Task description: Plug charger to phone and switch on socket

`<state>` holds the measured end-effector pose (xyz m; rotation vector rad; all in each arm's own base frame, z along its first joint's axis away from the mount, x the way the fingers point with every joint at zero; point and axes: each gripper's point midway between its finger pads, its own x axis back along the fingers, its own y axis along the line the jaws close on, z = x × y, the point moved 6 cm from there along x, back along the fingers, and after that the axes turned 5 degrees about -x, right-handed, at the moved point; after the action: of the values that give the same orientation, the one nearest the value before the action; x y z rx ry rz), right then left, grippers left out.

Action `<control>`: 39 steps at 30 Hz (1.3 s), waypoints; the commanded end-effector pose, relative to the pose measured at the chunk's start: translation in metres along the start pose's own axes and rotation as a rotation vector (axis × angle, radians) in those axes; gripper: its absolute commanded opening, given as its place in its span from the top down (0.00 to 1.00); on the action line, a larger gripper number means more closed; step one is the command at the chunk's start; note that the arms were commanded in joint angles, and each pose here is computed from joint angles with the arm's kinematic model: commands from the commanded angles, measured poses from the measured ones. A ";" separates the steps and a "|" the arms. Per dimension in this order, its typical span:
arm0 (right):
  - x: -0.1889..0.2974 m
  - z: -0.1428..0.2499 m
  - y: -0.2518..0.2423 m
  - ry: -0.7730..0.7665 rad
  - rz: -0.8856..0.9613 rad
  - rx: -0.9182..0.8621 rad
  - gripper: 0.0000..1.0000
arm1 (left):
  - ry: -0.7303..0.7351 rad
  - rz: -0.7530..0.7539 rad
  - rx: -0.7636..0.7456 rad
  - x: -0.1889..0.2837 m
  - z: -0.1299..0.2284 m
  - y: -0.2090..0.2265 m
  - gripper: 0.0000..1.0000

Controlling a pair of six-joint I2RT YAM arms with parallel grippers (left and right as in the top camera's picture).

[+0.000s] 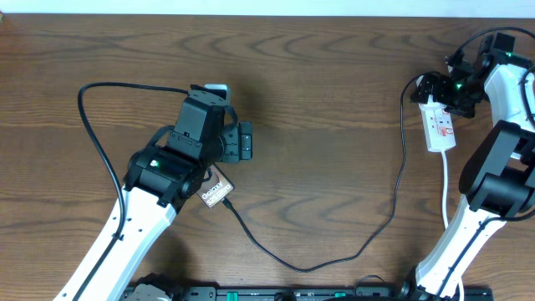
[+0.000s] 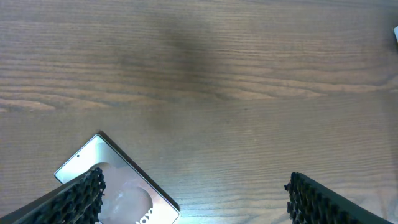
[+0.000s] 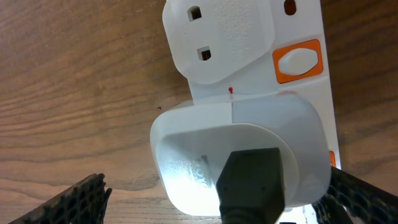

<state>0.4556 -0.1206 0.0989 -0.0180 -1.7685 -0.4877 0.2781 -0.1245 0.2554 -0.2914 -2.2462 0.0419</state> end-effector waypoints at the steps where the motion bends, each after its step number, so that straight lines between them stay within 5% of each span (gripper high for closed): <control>1: -0.012 0.009 0.033 0.047 -0.162 0.013 0.01 | -0.011 -0.010 -0.010 0.002 -0.002 0.001 0.08; 39: -0.031 0.029 0.046 0.120 -0.174 0.000 0.01 | -0.007 -0.010 -0.011 0.002 -0.001 0.001 0.08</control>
<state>0.4541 -0.1180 0.0963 -0.0327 -1.7697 -0.4918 0.2780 -0.1244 0.2552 -0.2906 -2.2453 0.0413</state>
